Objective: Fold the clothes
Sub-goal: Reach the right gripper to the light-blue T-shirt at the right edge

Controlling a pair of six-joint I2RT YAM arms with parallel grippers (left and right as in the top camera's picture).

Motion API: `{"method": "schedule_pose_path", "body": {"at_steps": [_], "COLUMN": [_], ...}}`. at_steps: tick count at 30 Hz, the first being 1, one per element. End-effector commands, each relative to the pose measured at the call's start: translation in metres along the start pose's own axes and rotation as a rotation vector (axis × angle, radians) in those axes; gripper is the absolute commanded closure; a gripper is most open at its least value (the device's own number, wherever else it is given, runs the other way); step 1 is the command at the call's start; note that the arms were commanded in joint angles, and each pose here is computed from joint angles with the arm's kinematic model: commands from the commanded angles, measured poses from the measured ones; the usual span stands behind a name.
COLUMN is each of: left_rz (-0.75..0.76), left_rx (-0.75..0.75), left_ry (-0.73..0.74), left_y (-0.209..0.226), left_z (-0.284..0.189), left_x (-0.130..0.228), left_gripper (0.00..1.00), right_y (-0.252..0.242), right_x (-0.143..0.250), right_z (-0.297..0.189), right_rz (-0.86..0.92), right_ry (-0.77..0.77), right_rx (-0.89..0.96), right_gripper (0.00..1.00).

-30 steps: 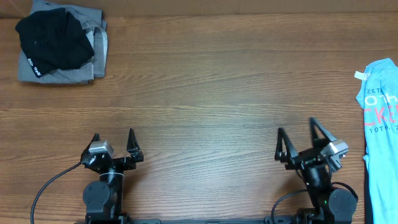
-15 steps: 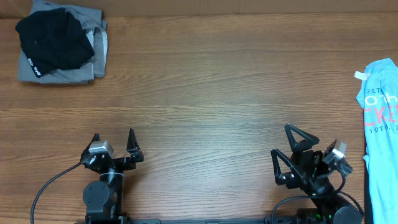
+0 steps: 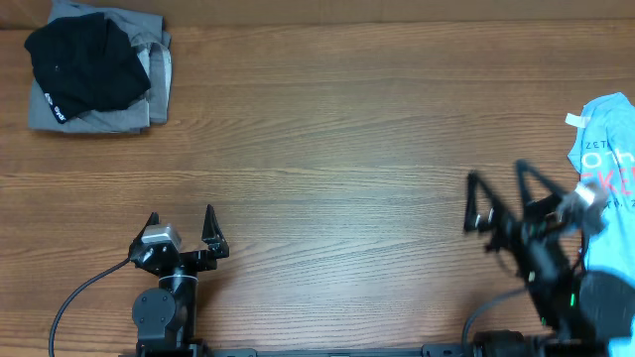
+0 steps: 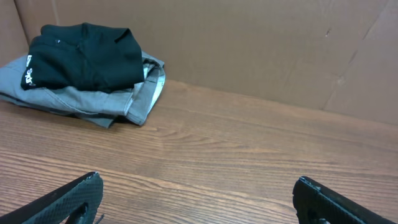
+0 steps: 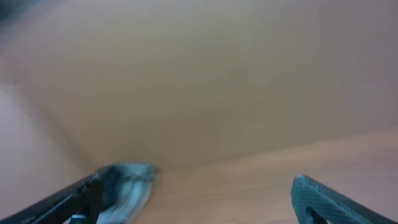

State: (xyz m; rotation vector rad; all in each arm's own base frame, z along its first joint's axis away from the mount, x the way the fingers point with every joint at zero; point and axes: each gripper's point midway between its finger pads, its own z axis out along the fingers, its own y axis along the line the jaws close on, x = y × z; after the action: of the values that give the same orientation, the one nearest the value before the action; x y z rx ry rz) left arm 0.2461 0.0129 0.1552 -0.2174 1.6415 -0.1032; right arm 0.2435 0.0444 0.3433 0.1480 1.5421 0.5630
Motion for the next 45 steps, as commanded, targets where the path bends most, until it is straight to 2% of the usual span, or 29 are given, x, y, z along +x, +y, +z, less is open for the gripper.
{"method": "schedule_pose_path", "body": {"at_steps": [1, 6, 12, 18, 24, 32, 35, 41, 45], "left_rz": [0.02, 0.02, 0.02, 0.02, 0.02, 0.02, 0.02, 0.02, 0.02], "left_rx": [0.013, 0.012, 0.013, 0.013, 0.013, 0.013, 0.013, 0.013, 0.013], "left_ry": [-0.008, -0.008, -0.008, -0.008, -0.008, -0.008, -0.008, -0.008, -0.008], "left_y": [-0.003, -0.002, -0.003, -0.003, -0.003, -0.003, -0.003, -0.003, -0.003], "left_z": [0.0, 0.0, 0.0, 0.0, 0.0, 0.0, 0.0, 0.0, 0.0], "left_x": [-0.001, -0.001, -0.001, -0.001, -0.001, -0.001, -0.001, -0.001, -0.001], "left_gripper": [0.0, 0.0, 0.0, 0.0, 0.0, 0.0, 0.0, 0.0, 0.0], "right_y": [-0.061, -0.126, -0.21, -0.284, -0.333, -0.395, -0.406, -0.433, -0.437], "right_x": [-0.029, -0.03, -0.01, 0.03, 0.085, 0.109, 0.119, 0.141, 0.151], "right_z": [0.015, 0.043, 0.076, 0.078, 0.09, 0.087, 0.09, 0.083, 0.097], "right_rz": [-0.082, -0.1, -0.06, -0.042, -0.016, 0.088, 0.108, 0.155, 0.133], "right_ry": [-0.015, 0.143, 0.424, 0.569, 0.751, 0.722, 0.735, 0.762, 0.774], "right_rx": [0.392, 0.733, 0.971, 1.139, 1.028, 1.034, 0.943, 0.958, 0.882], "right_gripper": [0.0, 0.0, 0.0, 0.0, 0.0, 0.02, 0.07, 0.04, 0.04]}}
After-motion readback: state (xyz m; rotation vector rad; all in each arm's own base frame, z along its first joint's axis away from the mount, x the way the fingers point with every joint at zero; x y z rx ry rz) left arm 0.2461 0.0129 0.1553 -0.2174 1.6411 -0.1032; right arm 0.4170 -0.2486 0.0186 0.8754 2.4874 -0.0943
